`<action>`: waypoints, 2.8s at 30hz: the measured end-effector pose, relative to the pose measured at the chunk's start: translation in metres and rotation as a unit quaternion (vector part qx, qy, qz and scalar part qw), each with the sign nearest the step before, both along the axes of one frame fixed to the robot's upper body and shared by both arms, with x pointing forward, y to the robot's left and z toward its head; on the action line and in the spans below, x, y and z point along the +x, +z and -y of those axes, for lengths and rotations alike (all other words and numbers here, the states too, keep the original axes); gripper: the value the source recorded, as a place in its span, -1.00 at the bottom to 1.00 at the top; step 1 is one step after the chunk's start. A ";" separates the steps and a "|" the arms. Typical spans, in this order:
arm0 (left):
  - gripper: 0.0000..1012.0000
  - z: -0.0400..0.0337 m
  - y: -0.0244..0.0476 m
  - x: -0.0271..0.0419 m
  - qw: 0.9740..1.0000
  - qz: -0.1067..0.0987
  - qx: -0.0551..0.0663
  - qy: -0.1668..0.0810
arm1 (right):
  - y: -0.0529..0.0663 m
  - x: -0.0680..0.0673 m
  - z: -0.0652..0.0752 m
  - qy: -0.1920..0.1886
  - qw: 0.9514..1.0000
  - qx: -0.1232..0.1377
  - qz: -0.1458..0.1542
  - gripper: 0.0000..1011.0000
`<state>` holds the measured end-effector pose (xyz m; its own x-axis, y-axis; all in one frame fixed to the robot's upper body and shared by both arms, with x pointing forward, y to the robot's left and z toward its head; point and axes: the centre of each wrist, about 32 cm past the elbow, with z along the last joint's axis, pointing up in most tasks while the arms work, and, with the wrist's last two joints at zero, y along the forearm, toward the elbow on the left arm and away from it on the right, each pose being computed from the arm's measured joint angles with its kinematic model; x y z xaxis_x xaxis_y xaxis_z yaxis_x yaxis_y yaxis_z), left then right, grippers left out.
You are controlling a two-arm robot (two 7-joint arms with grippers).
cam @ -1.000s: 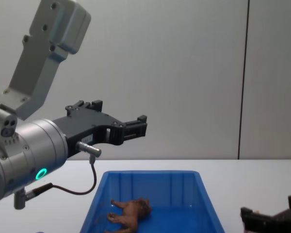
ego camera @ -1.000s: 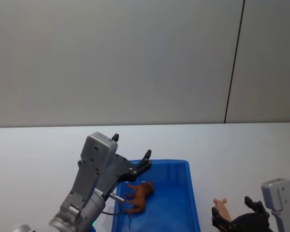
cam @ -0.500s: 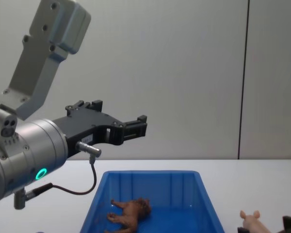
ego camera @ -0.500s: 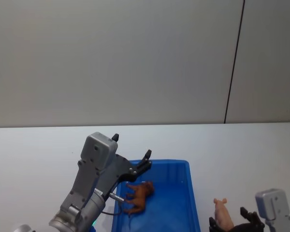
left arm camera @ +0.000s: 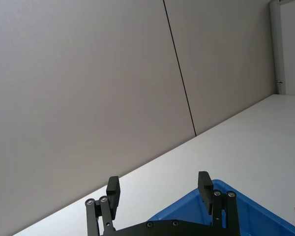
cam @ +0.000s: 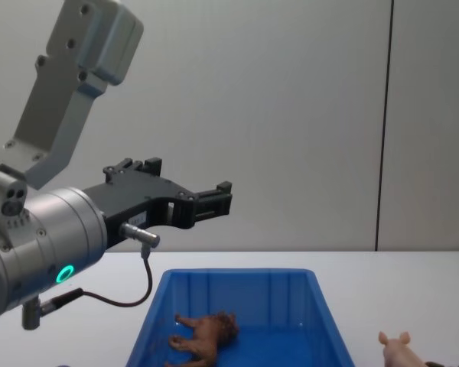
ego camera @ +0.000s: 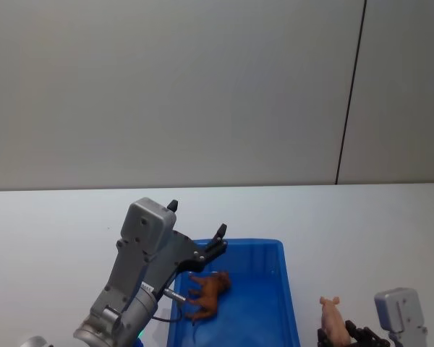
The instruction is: Pick up the two dolls from the table and place them into the box.
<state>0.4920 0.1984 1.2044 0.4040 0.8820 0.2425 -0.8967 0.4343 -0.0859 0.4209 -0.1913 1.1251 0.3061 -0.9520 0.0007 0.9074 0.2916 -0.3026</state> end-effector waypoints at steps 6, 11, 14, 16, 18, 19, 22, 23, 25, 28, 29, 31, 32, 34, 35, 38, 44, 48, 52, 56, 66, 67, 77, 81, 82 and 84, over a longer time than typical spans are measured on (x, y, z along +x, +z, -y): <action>0.98 0.0000 0.0000 0.0000 1.000 0.000 0.000 0.000 | -0.001 0.000 -0.001 -0.001 1.000 0.002 0.000 -0.22; 0.98 0.0000 0.0000 0.0000 1.000 0.000 0.000 0.000 | 0.002 0.000 -0.002 0.000 1.000 0.003 0.012 -0.25; 0.98 0.0000 0.0000 0.0000 1.000 0.000 0.000 0.000 | 0.007 -0.001 -0.002 0.002 1.000 0.003 0.030 -0.25; 0.98 0.0000 0.0000 0.0000 1.000 0.000 0.000 0.000 | 0.010 -0.002 -0.002 0.004 0.999 0.004 0.041 -0.25; 0.98 0.0000 0.0000 0.0000 1.000 0.000 0.000 0.000 | 0.013 -0.002 -0.002 0.006 0.999 0.004 0.051 -0.25; 0.98 0.0000 0.0000 0.0000 1.000 0.000 0.000 0.000 | 0.014 -0.002 -0.002 0.006 0.998 0.004 0.054 -0.25; 0.98 0.0000 0.0000 0.0000 1.000 0.000 0.000 0.000 | 0.021 -0.002 -0.002 0.011 0.997 0.006 0.074 -0.25; 0.98 0.0000 0.0000 0.0000 1.000 0.000 0.000 0.000 | 0.024 -0.002 -0.002 0.014 0.996 0.008 0.084 -0.25; 0.98 0.0000 0.0000 0.0000 1.000 0.000 0.000 0.000 | 0.028 -0.002 -0.002 0.019 0.995 0.010 0.094 -0.25; 0.98 0.0000 0.0000 0.0000 1.000 0.000 0.000 0.000 | 0.035 0.000 -0.001 0.030 0.993 0.017 0.113 -0.25; 0.98 0.0000 0.0000 0.0000 1.000 0.000 0.000 0.000 | 0.037 0.001 -0.001 0.032 0.992 0.019 0.117 -0.25; 0.98 0.0000 0.0000 0.0000 1.000 0.000 0.000 0.000 | 0.042 0.003 0.000 0.043 0.991 0.027 0.127 -0.25; 0.98 0.0000 0.0000 0.0000 1.000 0.000 0.000 0.000 | 0.043 0.004 0.000 0.047 0.990 0.030 0.129 -0.25; 0.98 0.0000 0.0000 0.0000 1.000 0.000 0.000 0.000 | 0.046 0.006 0.000 0.054 0.989 0.036 0.134 -0.25; 0.98 0.0000 0.0000 0.0000 1.000 0.000 0.000 0.000 | 0.049 0.008 0.000 0.061 0.988 0.041 0.137 -0.25; 0.98 0.0000 0.0000 0.0000 1.000 0.000 0.000 0.000 | 0.054 0.013 -0.001 0.078 0.986 0.056 0.140 -0.25; 0.98 0.0000 0.0000 0.0000 1.000 0.000 0.000 0.000 | 0.057 0.025 -0.006 0.106 0.983 0.079 0.124 -0.22; 0.98 0.0000 0.0000 0.0000 1.000 0.000 0.000 0.000 | 0.055 0.034 -0.010 0.118 0.983 0.088 0.109 0.02; 0.98 0.0000 0.0000 0.0000 1.000 0.000 0.000 0.000 | 0.052 0.042 -0.014 0.127 0.983 0.093 0.096 0.27; 0.98 0.0000 0.0000 0.0000 1.000 0.000 0.000 0.000 | 0.048 0.049 -0.017 0.130 0.983 0.095 0.087 0.51; 0.98 0.0000 0.0000 0.0000 1.000 0.000 0.000 0.000 | 0.045 0.054 -0.018 0.117 0.985 0.089 0.091 0.98; 0.98 0.0000 0.0000 0.0000 1.000 0.000 0.000 0.000 | 0.045 0.054 -0.017 0.111 0.986 0.087 0.093 0.98; 0.98 0.0000 0.0000 0.0000 1.000 0.000 0.000 0.000 | 0.043 0.045 -0.008 0.064 0.989 0.074 0.111 0.98; 0.98 0.0000 0.0000 0.0000 1.000 0.000 0.000 0.000 | 0.043 0.040 -0.004 0.043 0.990 0.072 0.117 0.98; 0.98 0.0000 0.0000 0.0000 1.000 0.000 0.000 0.000 | 0.043 0.039 -0.003 0.041 0.990 0.072 0.117 0.98; 0.98 0.0000 0.0000 0.0000 1.000 0.000 0.000 0.000 | 0.042 0.037 -0.001 0.030 0.990 0.072 0.120 0.98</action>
<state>0.4920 0.1984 1.2044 0.4041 0.8820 0.2425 -0.8966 0.4344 -0.0859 0.4575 -0.1906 1.1673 0.3704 -0.9273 -0.0542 0.9275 0.3723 -0.0321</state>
